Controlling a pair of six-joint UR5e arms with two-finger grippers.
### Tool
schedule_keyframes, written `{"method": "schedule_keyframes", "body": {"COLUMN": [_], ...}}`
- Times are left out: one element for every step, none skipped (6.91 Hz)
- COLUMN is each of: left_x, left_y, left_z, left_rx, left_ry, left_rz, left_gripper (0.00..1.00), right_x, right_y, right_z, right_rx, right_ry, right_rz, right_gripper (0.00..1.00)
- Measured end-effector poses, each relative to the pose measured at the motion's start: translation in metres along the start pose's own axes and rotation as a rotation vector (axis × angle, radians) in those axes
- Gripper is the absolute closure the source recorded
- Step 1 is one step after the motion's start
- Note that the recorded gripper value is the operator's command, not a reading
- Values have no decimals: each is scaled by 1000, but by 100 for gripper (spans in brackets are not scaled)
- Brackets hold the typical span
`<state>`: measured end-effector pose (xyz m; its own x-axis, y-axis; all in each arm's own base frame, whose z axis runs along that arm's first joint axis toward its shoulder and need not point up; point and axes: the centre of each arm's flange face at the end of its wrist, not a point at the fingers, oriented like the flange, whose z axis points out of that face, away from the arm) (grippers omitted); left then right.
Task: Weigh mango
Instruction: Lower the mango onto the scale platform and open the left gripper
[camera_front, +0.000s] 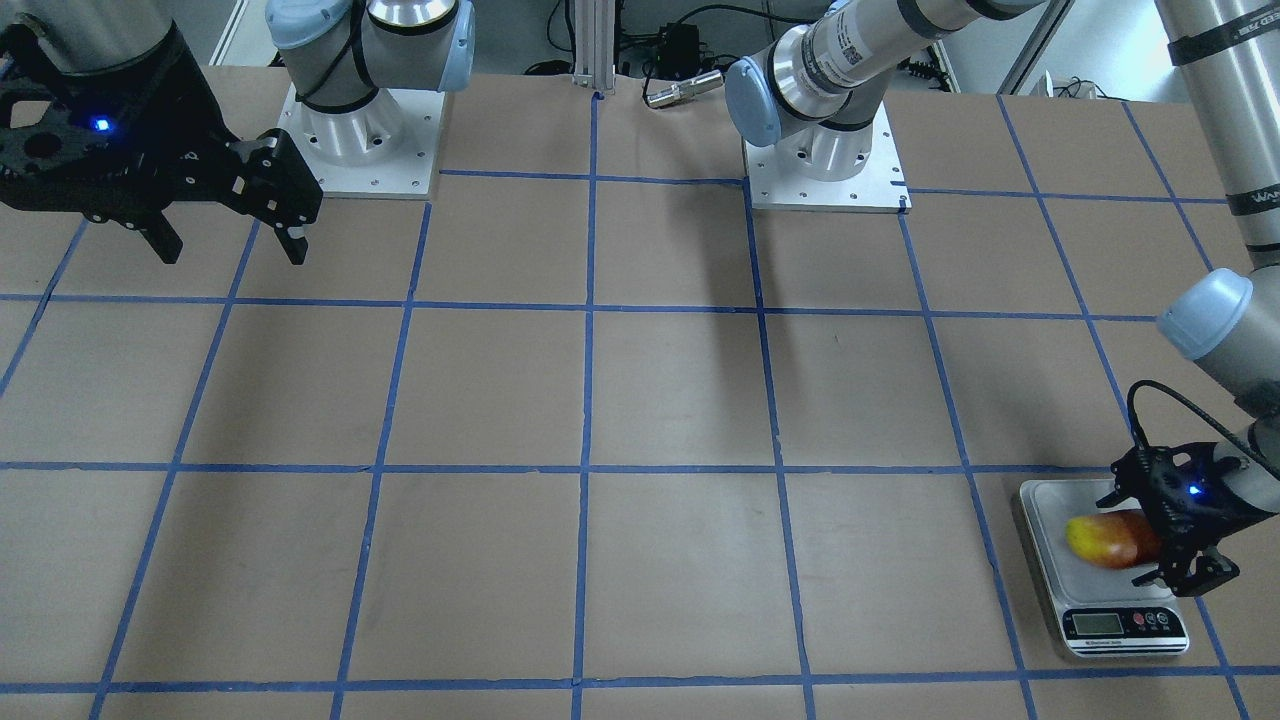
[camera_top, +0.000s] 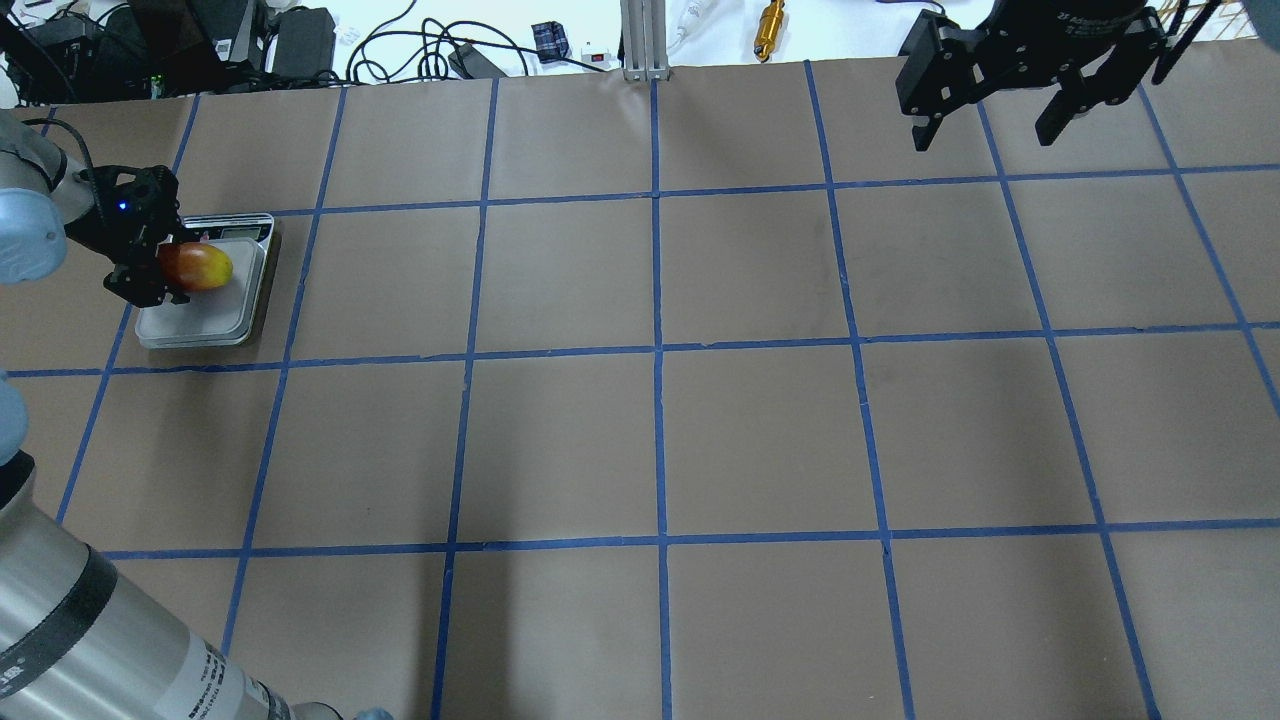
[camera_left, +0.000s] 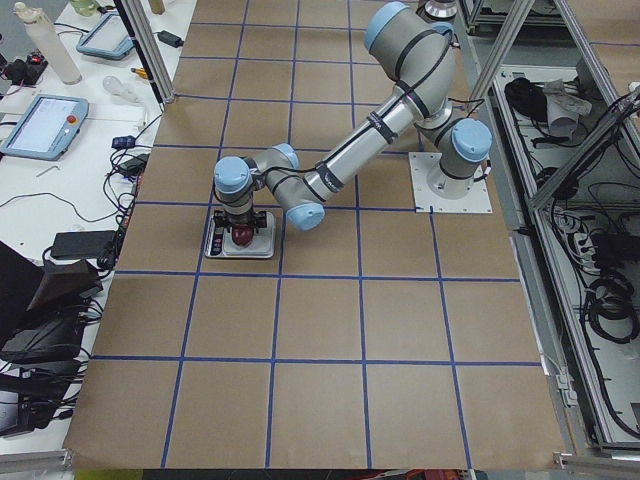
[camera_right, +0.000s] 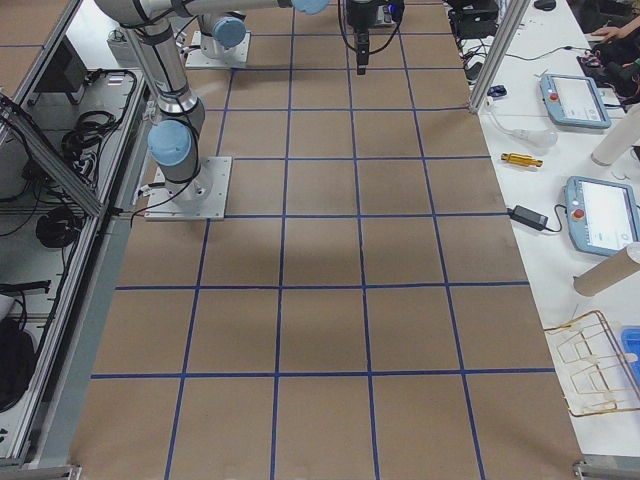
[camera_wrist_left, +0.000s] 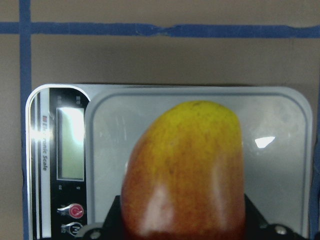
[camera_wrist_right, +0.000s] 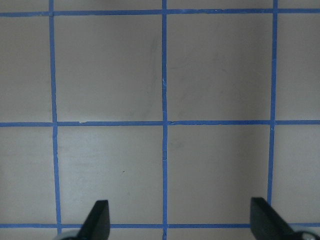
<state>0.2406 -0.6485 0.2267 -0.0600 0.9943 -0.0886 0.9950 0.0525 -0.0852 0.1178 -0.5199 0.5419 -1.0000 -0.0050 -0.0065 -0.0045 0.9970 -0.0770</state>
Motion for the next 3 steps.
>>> {"method": "schedule_keyframes", "body": {"left_x": [4,12,28], "left_y": [-2,-8,-16], "left_z": [-19,-51,-95], "left_rx": [-3,-1,-13], "left_ry": [-1,14,46], "left_rz": [-12,-36,-72], "left_gripper": [0,0,0], "right_x": [0,0,0], "right_y": [0,0,0], "right_z": [0,0,0], "right_rx": [0,0,0], "right_ry": [0,-1,0], "right_rz": [0,0,0], "right_gripper": [0,0,0]}}
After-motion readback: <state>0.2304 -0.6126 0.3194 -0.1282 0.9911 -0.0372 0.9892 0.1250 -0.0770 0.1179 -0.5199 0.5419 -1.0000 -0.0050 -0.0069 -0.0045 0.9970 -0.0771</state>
